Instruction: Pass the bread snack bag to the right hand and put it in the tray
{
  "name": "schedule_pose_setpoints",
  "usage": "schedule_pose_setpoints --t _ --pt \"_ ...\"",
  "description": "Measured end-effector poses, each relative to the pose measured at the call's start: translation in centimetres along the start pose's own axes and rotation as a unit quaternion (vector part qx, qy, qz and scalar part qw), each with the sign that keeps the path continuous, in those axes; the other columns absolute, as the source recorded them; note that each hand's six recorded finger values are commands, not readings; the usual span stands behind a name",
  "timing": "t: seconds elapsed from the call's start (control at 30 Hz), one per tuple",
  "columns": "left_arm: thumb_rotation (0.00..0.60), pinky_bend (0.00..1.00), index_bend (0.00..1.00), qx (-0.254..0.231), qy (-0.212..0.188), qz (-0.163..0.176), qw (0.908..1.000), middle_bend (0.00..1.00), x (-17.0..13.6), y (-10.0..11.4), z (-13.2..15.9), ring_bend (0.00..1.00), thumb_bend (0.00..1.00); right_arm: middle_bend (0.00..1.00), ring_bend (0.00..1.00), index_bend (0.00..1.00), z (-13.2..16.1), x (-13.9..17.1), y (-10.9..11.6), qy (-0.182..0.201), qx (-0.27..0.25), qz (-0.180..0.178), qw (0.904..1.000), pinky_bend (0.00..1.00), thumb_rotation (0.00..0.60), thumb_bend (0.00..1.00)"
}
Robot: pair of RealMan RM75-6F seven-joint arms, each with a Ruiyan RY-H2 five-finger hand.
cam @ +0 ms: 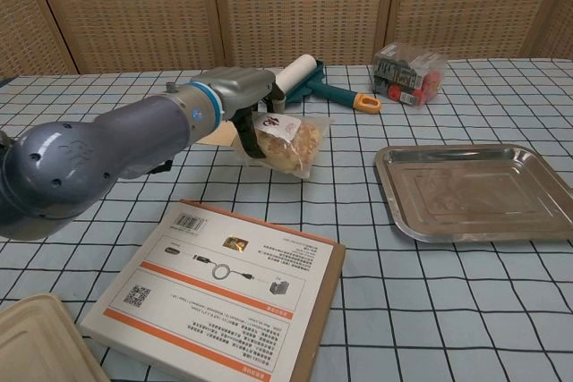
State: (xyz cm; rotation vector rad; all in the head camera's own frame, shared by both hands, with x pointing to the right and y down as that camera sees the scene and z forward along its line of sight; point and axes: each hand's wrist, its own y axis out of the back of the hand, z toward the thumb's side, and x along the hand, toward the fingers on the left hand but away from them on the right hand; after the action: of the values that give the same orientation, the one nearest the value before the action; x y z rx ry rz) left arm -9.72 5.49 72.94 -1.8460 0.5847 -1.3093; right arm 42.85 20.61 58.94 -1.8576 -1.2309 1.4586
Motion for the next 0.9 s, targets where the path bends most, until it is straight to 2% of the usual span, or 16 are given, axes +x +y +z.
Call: schedule_pose_setpoints --t 0.03,0.07,0.1,0.17,0.37,0.5,0.7,0.9 --pt "0.6 0.17 0.27 0.001 -0.005 -0.009 0.9999 0.07 0.2 -0.4 0.6 0.12 0.28 0.0 0.0 0.04 -0.1 0.0 0.0 -0.001 0.0 0.0 1.0 0.0 0.6 0.11" --pt "0.6 0.09 0.14 0.001 -0.01 -0.016 0.9998 0.01 0.3 -0.6 0.9 0.05 0.22 0.0 0.0 0.04 -0.2 0.0 0.1 -0.003 -0.001 0.0 1.0 0.0 0.6 0.11" --pt "0.6 0.03 0.05 0.0 -0.014 -0.024 0.9996 0.0 0.3 -0.8 1.2 0.01 0.17 0.0 0.0 0.04 -0.3 0.0 0.1 -0.004 -0.001 0.0 1.0 0.0 0.6 0.11" --pt "0.6 0.0 0.0 -0.004 -0.022 -0.038 0.999 0.0 0.3 -1.1 1.9 0.0 0.12 0.0 0.0 0.04 -0.3 0.0 0.1 -0.004 -0.001 0.001 1.0 0.0 0.6 0.11" --pt "0.6 0.0 0.0 -0.008 -0.034 -0.035 0.9988 0.0 -0.7 0.0 1.9 0.0 0.1 0.0 0.0 0.04 0.0 0.1 -0.2 0.002 0.003 0.003 1.0 0.0 0.6 0.11" --pt "0.6 0.0 0.0 -0.008 -0.031 -0.015 0.9994 0.0 -2.3 1.5 0.0 0.0 0.11 0.0 0.0 0.04 0.0 0.1 -0.5 0.0 0.01 0.007 0.9999 0.0 0.6 0.11" --pt "0.6 0.0 0.0 0.002 0.006 0.03 0.9995 0.0 -7.2 4.0 -6.3 0.0 0.11 0.0 0.0 0.04 0.3 0.0 -1.2 -0.002 0.025 0.013 0.9996 0.0 0.6 0.11" --pt "0.6 0.0 0.0 0.008 0.076 0.075 0.9942 0.0 -14.7 5.3 -14.6 0.0 0.11 0.0 0.0 0.04 0.7 -0.4 -2.0 -0.001 0.042 0.021 0.9989 0.0 0.6 0.11"
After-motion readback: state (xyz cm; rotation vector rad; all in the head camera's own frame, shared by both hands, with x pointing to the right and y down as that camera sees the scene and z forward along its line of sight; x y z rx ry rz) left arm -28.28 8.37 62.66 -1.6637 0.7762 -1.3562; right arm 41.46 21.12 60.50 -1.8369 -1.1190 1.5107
